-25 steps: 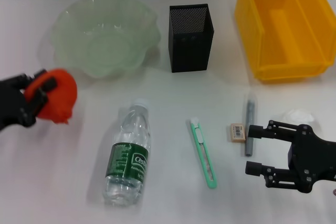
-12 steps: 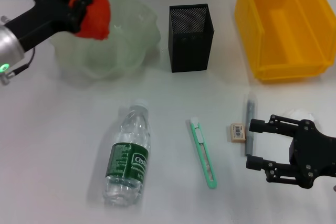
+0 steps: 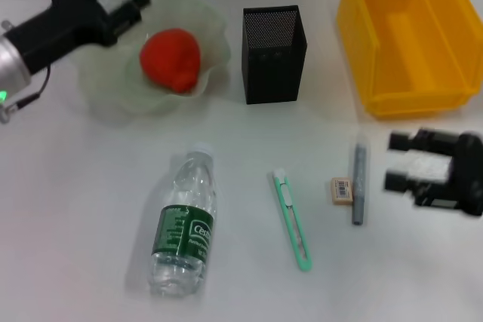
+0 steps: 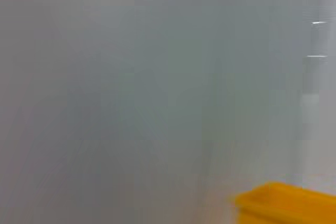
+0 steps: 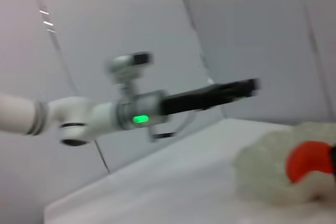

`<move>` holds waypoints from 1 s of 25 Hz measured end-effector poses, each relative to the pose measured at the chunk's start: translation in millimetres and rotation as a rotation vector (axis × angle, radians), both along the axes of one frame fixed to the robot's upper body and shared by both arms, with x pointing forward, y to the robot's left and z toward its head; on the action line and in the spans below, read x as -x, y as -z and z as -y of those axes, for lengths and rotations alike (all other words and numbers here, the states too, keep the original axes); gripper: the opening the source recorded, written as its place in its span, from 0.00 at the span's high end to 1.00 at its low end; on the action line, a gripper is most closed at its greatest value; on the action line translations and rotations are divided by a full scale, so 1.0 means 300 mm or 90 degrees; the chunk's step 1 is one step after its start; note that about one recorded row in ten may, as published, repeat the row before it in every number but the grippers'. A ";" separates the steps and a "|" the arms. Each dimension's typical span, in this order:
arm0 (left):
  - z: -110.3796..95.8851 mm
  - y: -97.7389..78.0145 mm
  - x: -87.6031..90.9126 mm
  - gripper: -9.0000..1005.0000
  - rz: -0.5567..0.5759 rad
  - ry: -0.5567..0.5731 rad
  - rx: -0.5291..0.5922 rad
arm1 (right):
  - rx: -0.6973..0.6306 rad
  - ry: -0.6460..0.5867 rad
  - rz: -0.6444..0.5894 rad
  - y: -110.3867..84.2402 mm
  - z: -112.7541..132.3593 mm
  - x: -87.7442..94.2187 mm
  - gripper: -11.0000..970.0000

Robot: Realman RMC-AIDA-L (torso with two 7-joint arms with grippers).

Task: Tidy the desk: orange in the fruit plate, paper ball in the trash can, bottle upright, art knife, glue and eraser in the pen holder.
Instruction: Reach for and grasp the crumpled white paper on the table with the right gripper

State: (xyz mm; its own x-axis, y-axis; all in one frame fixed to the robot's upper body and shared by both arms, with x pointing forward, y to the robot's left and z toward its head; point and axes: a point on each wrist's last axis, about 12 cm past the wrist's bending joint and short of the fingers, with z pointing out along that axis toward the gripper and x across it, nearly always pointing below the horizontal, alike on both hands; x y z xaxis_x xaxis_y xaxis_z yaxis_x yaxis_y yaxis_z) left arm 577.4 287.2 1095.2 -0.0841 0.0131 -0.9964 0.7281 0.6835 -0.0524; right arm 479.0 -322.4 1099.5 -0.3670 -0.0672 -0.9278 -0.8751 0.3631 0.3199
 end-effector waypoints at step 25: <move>-0.064 0.129 0.333 0.16 -0.061 0.121 -0.014 | 0.649 0.138 -0.279 -0.173 -0.237 -0.247 0.24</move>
State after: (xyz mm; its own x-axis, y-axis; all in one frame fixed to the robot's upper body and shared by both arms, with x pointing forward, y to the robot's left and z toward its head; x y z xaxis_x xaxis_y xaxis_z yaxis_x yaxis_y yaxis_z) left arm 477.5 306.3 1056.4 -0.1723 0.0587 -0.9833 0.8364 0.5361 -0.1146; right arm 553.0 -251.2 1151.5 -0.7433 -0.6140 -0.2656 -0.6468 0.7609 0.0511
